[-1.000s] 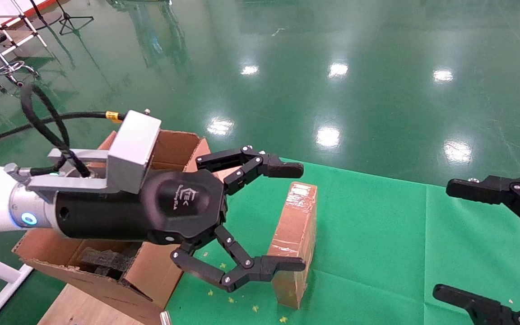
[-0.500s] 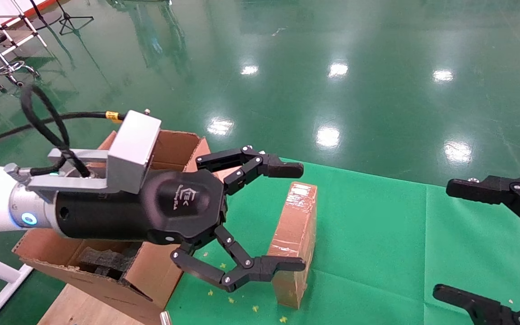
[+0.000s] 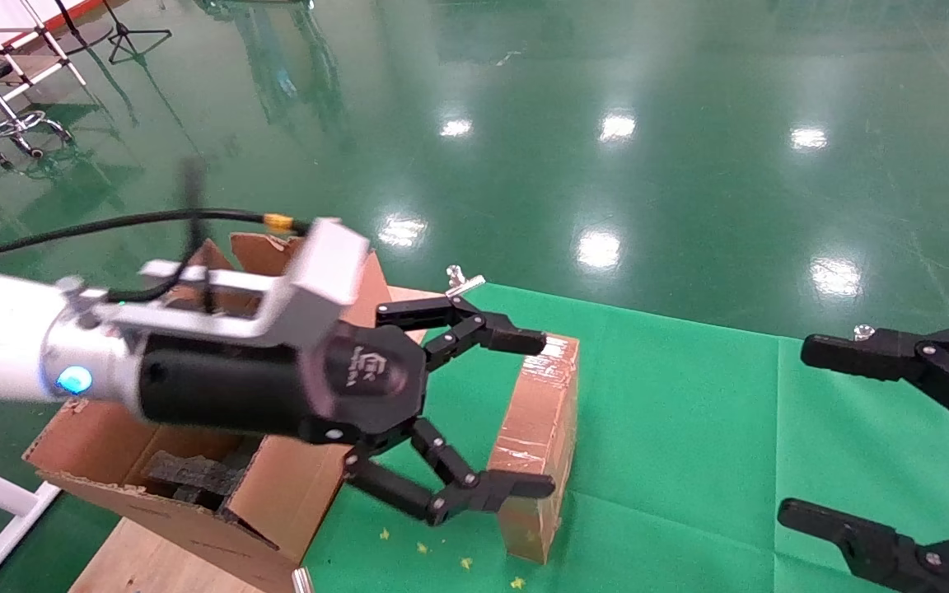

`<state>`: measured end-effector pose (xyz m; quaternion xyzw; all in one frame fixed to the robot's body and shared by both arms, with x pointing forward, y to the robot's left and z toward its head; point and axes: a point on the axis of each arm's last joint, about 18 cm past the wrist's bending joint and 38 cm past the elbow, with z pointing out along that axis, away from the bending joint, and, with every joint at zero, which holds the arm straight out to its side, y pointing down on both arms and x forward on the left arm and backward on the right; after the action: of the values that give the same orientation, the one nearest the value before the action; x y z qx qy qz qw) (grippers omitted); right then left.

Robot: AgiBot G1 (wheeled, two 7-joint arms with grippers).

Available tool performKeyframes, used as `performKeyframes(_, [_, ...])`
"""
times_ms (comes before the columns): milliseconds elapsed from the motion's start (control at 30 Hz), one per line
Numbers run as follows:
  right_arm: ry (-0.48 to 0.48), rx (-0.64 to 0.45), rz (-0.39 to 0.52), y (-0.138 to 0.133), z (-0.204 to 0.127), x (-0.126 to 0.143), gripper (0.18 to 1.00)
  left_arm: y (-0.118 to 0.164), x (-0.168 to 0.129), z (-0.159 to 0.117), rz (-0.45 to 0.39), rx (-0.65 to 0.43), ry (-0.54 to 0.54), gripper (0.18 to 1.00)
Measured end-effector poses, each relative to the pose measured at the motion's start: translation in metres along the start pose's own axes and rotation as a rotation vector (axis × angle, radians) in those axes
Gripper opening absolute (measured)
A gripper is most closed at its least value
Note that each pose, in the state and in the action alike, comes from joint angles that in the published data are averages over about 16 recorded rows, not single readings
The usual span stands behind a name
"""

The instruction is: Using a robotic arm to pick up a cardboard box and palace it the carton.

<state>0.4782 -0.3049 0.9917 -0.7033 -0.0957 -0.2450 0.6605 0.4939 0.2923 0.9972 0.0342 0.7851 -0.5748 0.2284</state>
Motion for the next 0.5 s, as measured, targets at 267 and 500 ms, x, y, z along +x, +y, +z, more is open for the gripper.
performKeyframes(267, [0.0, 0.0, 0.0, 0.0, 0.0, 0.0, 0.777, -0.016, -0.021, 0.011, -0.101, -0.203, -0.05, 1.001])
performKeyframes(500, [0.001, 0.0, 0.0, 0.0, 0.0, 0.0, 0.607, -0.027, -0.031, 0.016, -0.149, -0.274, -0.083, 1.001])
